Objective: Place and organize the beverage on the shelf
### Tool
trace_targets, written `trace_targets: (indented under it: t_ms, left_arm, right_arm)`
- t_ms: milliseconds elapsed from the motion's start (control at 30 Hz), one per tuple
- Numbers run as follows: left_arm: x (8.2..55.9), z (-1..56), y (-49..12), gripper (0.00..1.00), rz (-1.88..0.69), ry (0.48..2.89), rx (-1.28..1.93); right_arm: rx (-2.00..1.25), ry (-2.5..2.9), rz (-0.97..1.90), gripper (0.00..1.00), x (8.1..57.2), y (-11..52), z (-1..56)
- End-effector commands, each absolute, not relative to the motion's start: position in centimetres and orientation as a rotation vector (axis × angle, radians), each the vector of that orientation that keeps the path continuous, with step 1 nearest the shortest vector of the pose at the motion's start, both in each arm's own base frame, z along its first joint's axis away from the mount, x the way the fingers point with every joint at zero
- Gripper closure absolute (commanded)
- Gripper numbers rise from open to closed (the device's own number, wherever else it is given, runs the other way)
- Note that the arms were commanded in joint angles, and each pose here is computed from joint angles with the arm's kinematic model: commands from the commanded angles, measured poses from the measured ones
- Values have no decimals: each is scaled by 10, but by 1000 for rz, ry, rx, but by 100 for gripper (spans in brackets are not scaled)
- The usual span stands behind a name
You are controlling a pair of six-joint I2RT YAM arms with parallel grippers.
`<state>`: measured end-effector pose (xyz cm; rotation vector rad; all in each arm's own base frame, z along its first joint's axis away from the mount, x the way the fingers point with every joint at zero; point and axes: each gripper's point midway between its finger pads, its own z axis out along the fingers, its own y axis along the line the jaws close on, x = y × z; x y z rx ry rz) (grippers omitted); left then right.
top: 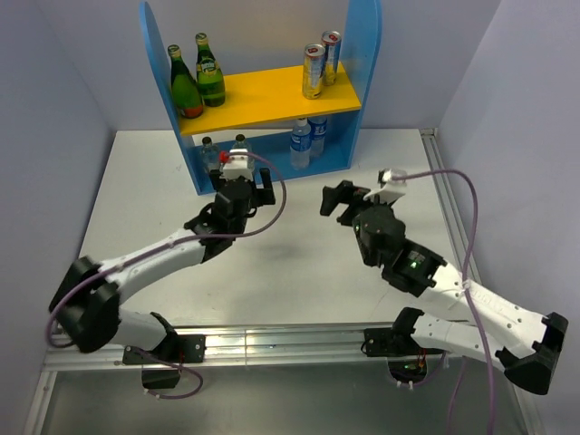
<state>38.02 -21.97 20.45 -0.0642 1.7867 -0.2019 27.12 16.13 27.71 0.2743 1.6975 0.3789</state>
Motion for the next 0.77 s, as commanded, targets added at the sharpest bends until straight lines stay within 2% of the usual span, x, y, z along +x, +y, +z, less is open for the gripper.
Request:
trace_targets:
  t_ms: [0, 300, 733]
  left_arm:
    - [338, 271, -201, 1, -256, 1774, -137]
    - [284, 331, -182, 1, -432, 1750, -66]
    - [274, 347, -170, 1, -454, 1705, -88]
  right_arm:
    - [224, 1666, 402, 0, 267, 162, 340]
    - [162, 1588, 451, 0, 248, 146, 401]
    - [129, 1562, 503, 0, 235, 140, 419]
